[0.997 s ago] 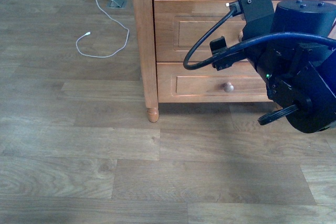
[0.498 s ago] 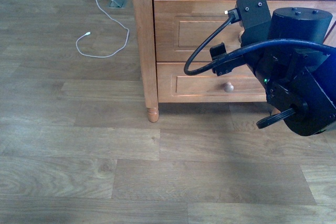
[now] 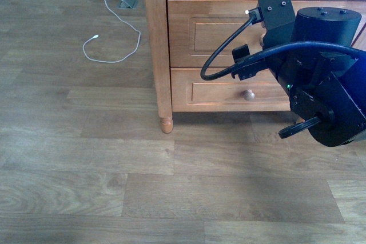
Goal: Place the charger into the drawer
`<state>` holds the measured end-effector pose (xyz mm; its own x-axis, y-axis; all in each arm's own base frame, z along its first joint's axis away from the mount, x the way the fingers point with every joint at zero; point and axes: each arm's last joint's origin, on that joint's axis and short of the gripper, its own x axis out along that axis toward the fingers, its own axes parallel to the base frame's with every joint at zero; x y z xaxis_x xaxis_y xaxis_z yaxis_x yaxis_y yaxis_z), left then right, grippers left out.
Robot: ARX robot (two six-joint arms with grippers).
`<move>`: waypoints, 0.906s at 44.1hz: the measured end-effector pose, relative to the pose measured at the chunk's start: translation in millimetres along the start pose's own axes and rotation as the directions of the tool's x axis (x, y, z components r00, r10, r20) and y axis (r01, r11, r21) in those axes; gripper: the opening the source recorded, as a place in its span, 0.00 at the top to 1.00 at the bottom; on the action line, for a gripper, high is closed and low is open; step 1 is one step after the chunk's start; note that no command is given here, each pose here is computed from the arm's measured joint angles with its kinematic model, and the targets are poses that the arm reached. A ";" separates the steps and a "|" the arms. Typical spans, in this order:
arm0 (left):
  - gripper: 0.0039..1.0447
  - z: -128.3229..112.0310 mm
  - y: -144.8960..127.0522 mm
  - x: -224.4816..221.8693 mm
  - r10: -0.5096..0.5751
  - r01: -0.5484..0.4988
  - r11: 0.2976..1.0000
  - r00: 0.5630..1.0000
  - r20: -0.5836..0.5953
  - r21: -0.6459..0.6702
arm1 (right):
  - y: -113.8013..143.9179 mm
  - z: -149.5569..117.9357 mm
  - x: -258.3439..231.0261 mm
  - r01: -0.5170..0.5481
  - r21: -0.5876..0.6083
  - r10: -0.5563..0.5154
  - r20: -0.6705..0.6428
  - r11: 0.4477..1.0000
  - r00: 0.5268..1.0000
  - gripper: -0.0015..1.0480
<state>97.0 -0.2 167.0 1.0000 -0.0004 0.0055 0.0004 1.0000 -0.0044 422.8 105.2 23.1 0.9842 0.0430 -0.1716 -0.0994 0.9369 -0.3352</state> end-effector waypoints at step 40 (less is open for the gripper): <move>0.06 0.0 0.0 0.0 0.000 0.000 1.000 1.000 0.000 0.000 | -14.0 4.4 -34.2 -0.113 0.045 0.117 -0.091 0.993 0.989 0.78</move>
<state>97.0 -0.2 167.0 1.0000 -0.0008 0.0055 0.0008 1.0000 -0.0044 391.2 92.1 37.8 0.9486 0.1204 -0.2927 -0.2034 0.9405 -0.2721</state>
